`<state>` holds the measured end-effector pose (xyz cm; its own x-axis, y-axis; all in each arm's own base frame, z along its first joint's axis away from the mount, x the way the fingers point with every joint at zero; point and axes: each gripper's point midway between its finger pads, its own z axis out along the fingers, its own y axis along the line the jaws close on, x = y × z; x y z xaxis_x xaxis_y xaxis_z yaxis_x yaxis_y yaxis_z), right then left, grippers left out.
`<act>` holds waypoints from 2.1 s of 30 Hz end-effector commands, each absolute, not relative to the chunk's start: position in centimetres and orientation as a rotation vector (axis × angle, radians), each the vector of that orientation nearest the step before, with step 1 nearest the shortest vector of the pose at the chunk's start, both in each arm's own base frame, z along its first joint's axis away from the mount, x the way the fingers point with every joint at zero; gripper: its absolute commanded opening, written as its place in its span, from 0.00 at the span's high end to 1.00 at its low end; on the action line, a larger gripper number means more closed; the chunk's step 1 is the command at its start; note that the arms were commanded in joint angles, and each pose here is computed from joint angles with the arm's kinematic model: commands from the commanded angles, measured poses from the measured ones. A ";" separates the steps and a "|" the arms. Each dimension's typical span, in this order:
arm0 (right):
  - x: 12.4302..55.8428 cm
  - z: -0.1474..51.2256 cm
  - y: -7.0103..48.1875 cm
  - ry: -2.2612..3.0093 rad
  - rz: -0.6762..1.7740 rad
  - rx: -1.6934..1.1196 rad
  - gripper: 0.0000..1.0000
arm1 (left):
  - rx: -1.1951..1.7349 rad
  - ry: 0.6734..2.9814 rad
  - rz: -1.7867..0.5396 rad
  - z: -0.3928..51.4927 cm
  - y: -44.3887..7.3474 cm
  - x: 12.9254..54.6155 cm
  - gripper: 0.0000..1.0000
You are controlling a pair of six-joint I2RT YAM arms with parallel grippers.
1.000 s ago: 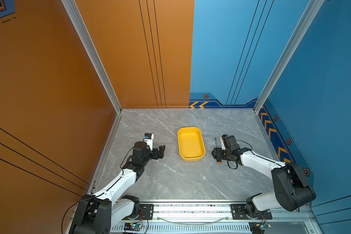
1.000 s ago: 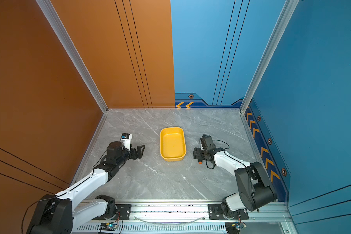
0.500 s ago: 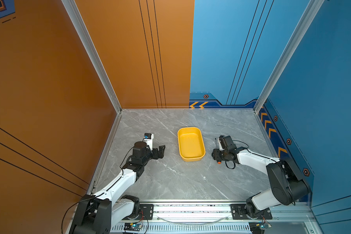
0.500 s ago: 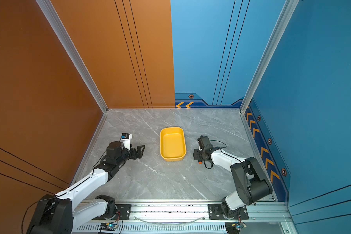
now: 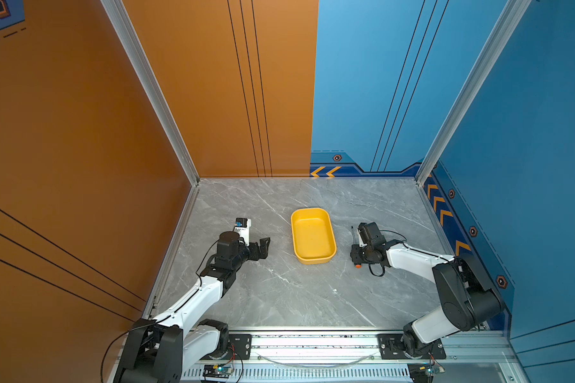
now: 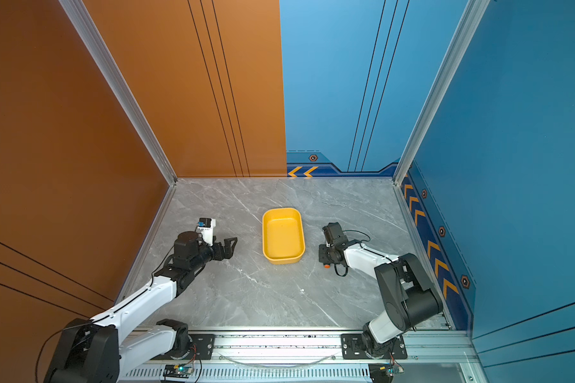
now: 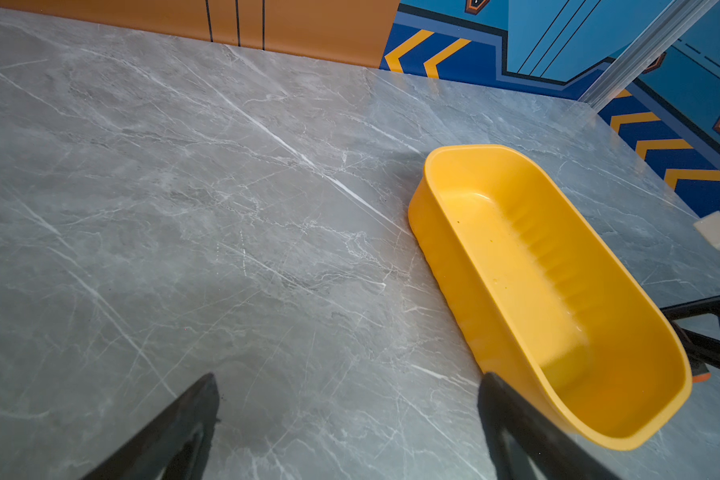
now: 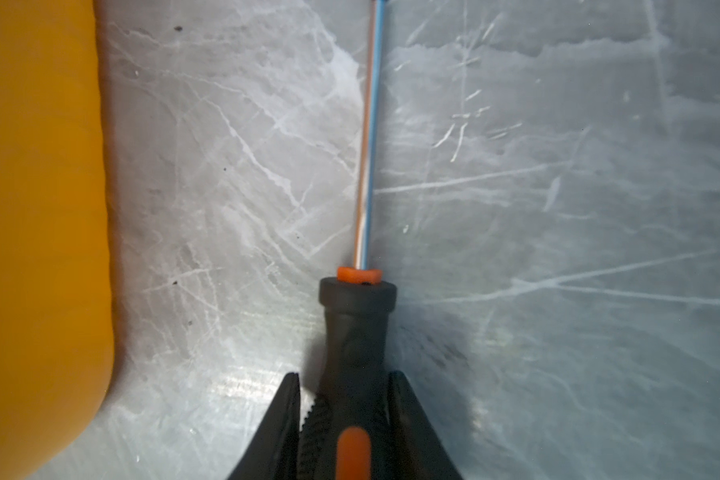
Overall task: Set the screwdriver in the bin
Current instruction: 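Close the right gripper on the black-and-orange screwdriver handle, then lift the screwdriver with the right gripper and carry it over the yellow bin, then lower the screwdriver into the bin and open the right gripper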
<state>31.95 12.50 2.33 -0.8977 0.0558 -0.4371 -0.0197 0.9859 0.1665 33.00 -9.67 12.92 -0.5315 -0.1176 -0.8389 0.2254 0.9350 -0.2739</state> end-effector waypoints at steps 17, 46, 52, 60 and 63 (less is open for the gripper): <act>31.8 11.5 13.5 2.402 0.445 0.190 1.00 | 0.074 2.086 -0.472 13.5 -10.0 33.4 0.02; 35.2 13.5 30.4 2.345 0.274 -0.015 1.00 | 0.057 2.085 -0.479 13.4 -9.7 33.3 0.02; 34.9 11.3 30.3 2.401 0.228 -0.035 1.00 | 0.057 2.088 -0.487 13.4 -9.8 33.3 0.02; 35.0 9.0 30.0 2.456 0.188 -0.027 1.00 | 0.055 2.089 -0.488 13.3 -9.8 33.3 0.02; 35.0 8.1 30.0 2.481 0.168 -0.036 1.00 | 0.055 2.090 -0.489 13.3 -9.8 33.3 0.02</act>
<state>34.58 30.06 7.95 -0.7845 -0.0032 -0.6202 -0.0913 0.9897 0.1104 33.01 -9.62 12.62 -0.5464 -0.1344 -0.8267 0.2219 0.9285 -0.2976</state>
